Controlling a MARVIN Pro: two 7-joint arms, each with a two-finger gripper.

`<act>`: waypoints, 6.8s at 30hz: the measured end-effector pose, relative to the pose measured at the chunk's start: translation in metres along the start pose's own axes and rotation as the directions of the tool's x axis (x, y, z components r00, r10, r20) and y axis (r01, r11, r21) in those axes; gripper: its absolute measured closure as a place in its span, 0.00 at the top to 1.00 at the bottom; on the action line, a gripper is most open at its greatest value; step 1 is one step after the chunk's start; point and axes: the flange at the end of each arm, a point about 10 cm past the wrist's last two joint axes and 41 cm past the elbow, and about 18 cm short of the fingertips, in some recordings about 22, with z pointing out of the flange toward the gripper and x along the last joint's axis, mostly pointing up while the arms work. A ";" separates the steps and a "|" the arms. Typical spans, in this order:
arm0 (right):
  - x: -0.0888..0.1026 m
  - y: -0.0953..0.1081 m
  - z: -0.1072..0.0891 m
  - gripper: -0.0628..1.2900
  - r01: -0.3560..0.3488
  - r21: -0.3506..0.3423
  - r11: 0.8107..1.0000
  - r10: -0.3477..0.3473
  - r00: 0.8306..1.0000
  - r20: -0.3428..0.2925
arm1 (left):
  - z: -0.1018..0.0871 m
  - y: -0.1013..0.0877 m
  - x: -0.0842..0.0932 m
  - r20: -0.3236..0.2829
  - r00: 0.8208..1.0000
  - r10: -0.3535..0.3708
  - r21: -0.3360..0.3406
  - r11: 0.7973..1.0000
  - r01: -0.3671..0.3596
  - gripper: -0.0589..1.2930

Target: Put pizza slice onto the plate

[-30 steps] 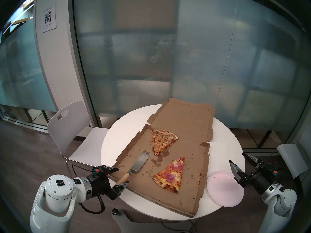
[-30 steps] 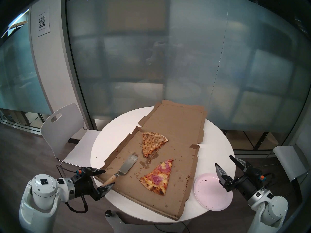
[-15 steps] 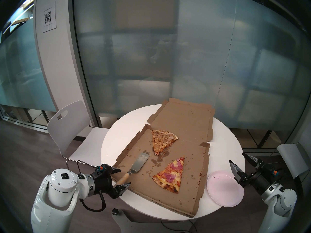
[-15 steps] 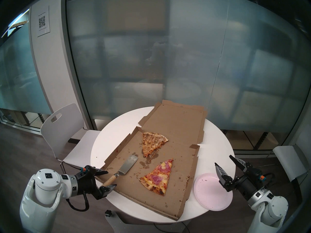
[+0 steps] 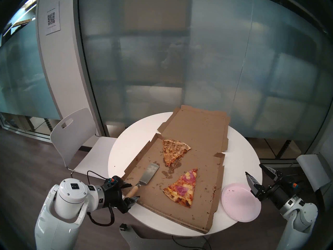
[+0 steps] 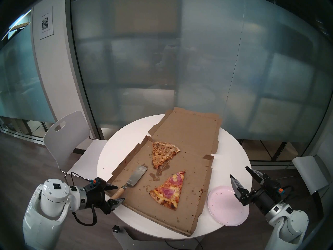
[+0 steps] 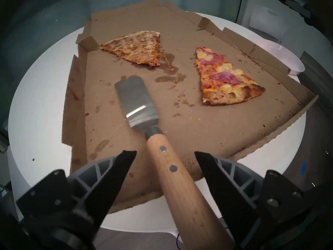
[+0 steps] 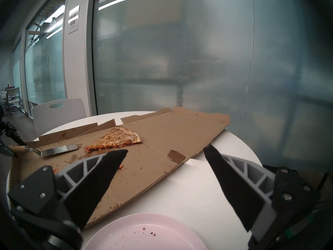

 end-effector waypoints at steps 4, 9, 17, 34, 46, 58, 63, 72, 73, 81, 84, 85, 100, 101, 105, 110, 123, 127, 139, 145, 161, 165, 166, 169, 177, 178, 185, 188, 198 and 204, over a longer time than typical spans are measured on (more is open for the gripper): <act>0.000 0.000 0.000 0.95 0.000 0.000 1.000 0.000 1.000 0.000 | 0.000 -0.001 0.001 0.006 1.000 0.005 0.001 1.000 -0.005 0.74; 0.000 0.000 0.000 0.95 0.000 0.000 1.000 0.000 1.000 0.000 | -0.001 -0.003 0.000 0.010 1.000 0.005 -0.002 1.000 -0.005 0.42; 0.000 0.000 0.000 0.95 0.000 0.000 1.000 0.000 1.000 0.000 | -0.004 -0.006 0.003 -0.004 1.000 0.027 -0.001 1.000 -0.027 0.34; 0.000 0.000 0.000 0.95 0.000 0.000 1.000 0.000 1.000 0.000 | -0.019 0.001 0.024 -0.127 0.954 0.271 0.091 0.961 -0.261 0.25; 0.000 0.000 0.000 0.95 0.000 0.000 1.000 0.000 1.000 0.000 | -0.020 -0.004 0.020 -0.135 0.889 0.437 0.116 0.898 -0.423 0.25; 0.000 0.000 0.000 0.95 0.000 0.000 1.000 0.000 1.000 0.001 | 0.000 -0.004 0.018 -0.130 0.848 0.514 0.104 0.857 -0.504 0.25; 0.000 0.000 0.000 0.95 0.000 0.000 1.000 0.000 1.000 0.001 | 0.007 -0.004 0.016 -0.132 0.803 0.581 0.122 0.814 -0.569 0.25; 0.000 0.000 0.000 0.95 0.000 0.000 1.000 0.000 1.000 0.001 | 0.020 -0.019 0.008 -0.094 0.792 0.603 0.122 0.796 -0.592 0.25; 0.000 0.000 0.000 0.95 0.000 0.000 1.000 0.000 1.000 0.001 | 0.022 -0.020 0.008 -0.091 0.790 0.606 0.122 0.794 -0.595 0.25; 0.000 0.000 0.000 0.95 0.001 0.000 1.000 -0.001 1.000 0.001 | 0.026 -0.028 0.017 -0.080 0.745 0.663 0.127 0.748 -0.652 0.25; 0.000 0.000 0.000 0.95 0.001 0.000 1.000 -0.001 1.000 0.002 | 0.026 -0.030 0.020 -0.078 0.728 0.681 0.125 0.732 -0.670 0.25; 0.000 0.000 0.000 0.95 0.001 0.000 1.000 -0.001 1.000 0.002 | 0.026 -0.031 0.021 -0.077 0.725 0.684 0.124 0.728 -0.674 0.25; 0.000 0.000 0.000 0.95 0.000 -0.001 1.000 0.000 1.000 0.002 | 0.022 -0.041 0.017 -0.045 0.704 0.709 0.072 0.705 -0.705 0.25; 0.000 0.000 0.000 0.95 0.000 -0.001 1.000 0.000 1.000 0.002 | 0.023 -0.041 0.016 -0.039 0.705 0.708 0.064 0.706 -0.705 0.25; 0.000 0.000 0.000 0.95 0.000 0.000 1.000 0.000 1.000 0.002 | 0.022 -0.043 0.014 -0.024 0.708 0.705 0.046 0.709 -0.704 0.25; 0.000 0.000 0.000 0.95 0.000 0.000 1.000 0.000 1.000 0.002 | 0.022 -0.044 0.011 -0.007 0.710 0.704 0.025 0.710 -0.703 0.25; 0.000 0.000 0.000 0.95 0.000 0.000 1.000 0.000 1.000 0.002 | 0.023 -0.045 0.006 0.014 0.700 0.714 -0.011 0.700 -0.714 0.23; 0.000 0.000 0.000 0.95 0.000 0.000 1.000 0.000 1.000 0.002 | 0.024 -0.045 0.007 0.012 0.693 0.721 -0.021 0.693 -0.721 0.23; 0.000 0.000 0.000 0.95 0.000 0.000 1.000 0.000 1.000 0.002 | 0.030 -0.040 0.013 -0.002 0.673 0.740 -0.053 0.672 -0.739 0.22; 0.000 0.000 0.000 0.95 0.000 0.000 1.000 0.000 1.000 0.002 | 0.032 -0.039 0.016 -0.001 0.669 0.744 -0.075 0.667 -0.742 0.22; 0.000 0.000 0.000 0.95 -0.001 0.000 1.000 0.001 1.000 0.002 | 0.023 -0.042 0.015 0.014 0.723 0.690 -0.124 0.719 -0.684 0.22; 0.000 0.000 0.000 0.95 -0.001 0.000 1.000 0.001 1.000 0.002 | 0.018 -0.044 0.017 0.016 0.733 0.680 -0.141 0.728 -0.671 0.22; 0.000 0.000 0.000 0.95 -0.001 0.000 1.000 0.001 1.000 0.002 | 0.017 -0.045 0.018 0.016 0.735 0.678 -0.142 0.729 -0.670 0.22; 0.000 0.000 0.000 0.95 0.000 0.000 1.000 0.000 1.000 0.002 | 0.014 -0.046 0.022 0.011 0.738 0.674 -0.145 0.732 -0.666 0.22; 0.000 0.000 0.000 0.95 0.000 0.000 1.000 0.000 1.000 0.002 | 0.012 -0.049 0.032 -0.003 0.724 0.690 -0.151 0.715 -0.682 0.22; 0.000 0.000 0.000 0.95 0.000 0.000 1.000 0.000 1.000 0.002 | 0.012 -0.049 0.033 -0.004 0.722 0.692 -0.152 0.713 -0.685 0.22; 0.000 0.000 0.000 0.95 0.000 0.000 1.000 0.000 1.000 0.001 | 0.016 -0.051 0.034 -0.019 0.700 0.713 -0.158 0.690 -0.707 0.22; 0.000 0.000 0.000 0.95 0.000 0.000 1.000 0.000 1.000 0.001 | 0.017 -0.051 0.034 -0.021 0.695 0.718 -0.157 0.684 -0.712 0.22; 0.000 0.000 0.000 0.95 -0.001 0.000 1.000 0.001 1.000 0.001 | 0.028 -0.062 0.026 0.003 0.675 0.738 -0.169 0.666 -0.727 0.22; 0.000 0.000 0.000 0.95 -0.001 0.000 1.000 0.001 1.000 0.001 | 0.030 -0.065 0.030 0.001 0.662 0.750 -0.165 0.653 -0.739 0.22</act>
